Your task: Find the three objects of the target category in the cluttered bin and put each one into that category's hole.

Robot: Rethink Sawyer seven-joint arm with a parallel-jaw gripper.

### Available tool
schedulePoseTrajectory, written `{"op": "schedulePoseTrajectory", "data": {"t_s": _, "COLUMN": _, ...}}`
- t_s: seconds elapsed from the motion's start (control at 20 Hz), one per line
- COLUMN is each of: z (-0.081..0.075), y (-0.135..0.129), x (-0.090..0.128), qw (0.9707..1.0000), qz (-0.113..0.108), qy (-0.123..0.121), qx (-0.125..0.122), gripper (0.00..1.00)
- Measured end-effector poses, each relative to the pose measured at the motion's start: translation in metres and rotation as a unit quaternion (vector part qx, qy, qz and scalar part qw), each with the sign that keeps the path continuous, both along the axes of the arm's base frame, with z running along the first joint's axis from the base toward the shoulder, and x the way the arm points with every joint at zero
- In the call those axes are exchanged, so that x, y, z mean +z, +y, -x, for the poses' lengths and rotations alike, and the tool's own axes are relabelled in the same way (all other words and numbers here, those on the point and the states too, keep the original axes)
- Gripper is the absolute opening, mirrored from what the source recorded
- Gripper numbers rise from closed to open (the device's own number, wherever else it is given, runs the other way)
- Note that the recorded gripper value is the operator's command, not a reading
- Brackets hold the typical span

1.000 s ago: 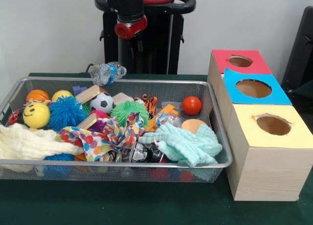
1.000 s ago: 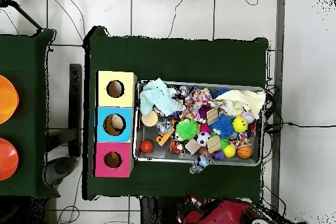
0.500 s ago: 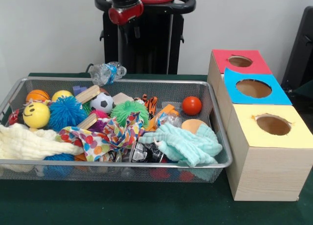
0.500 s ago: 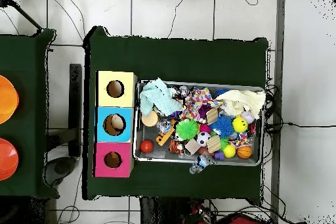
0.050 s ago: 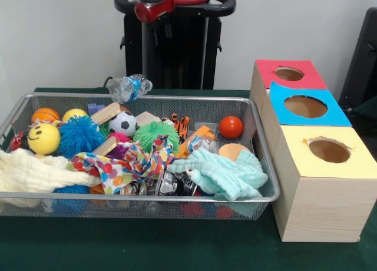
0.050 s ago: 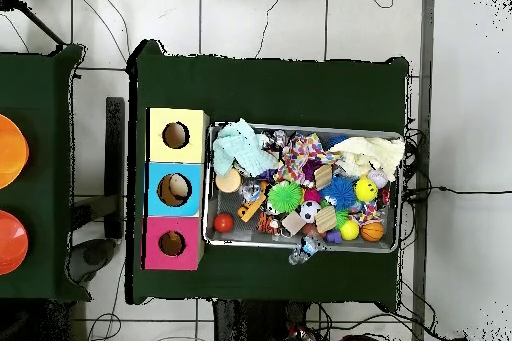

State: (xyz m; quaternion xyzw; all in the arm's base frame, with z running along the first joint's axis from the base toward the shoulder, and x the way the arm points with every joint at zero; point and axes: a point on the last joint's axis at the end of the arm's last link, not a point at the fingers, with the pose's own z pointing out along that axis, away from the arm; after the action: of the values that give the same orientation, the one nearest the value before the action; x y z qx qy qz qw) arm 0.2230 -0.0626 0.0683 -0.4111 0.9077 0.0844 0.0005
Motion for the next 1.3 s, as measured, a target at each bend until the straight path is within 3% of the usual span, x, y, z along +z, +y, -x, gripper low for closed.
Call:
{"op": "schedulePoseTrajectory", "data": {"t_s": 0.4, "z": 0.012, "y": 0.011, "x": 0.003, "qw": 0.9991, "qz": 0.006, "qy": 0.007, "qx": 0.041, "gripper": 1.00}}
{"op": "schedulePoseTrajectory", "data": {"t_s": 1.3, "z": 0.010, "y": 0.016, "x": 0.004, "qw": 0.9990, "qz": 0.001, "qy": -0.004, "qx": 0.045, "gripper": 1.00}}
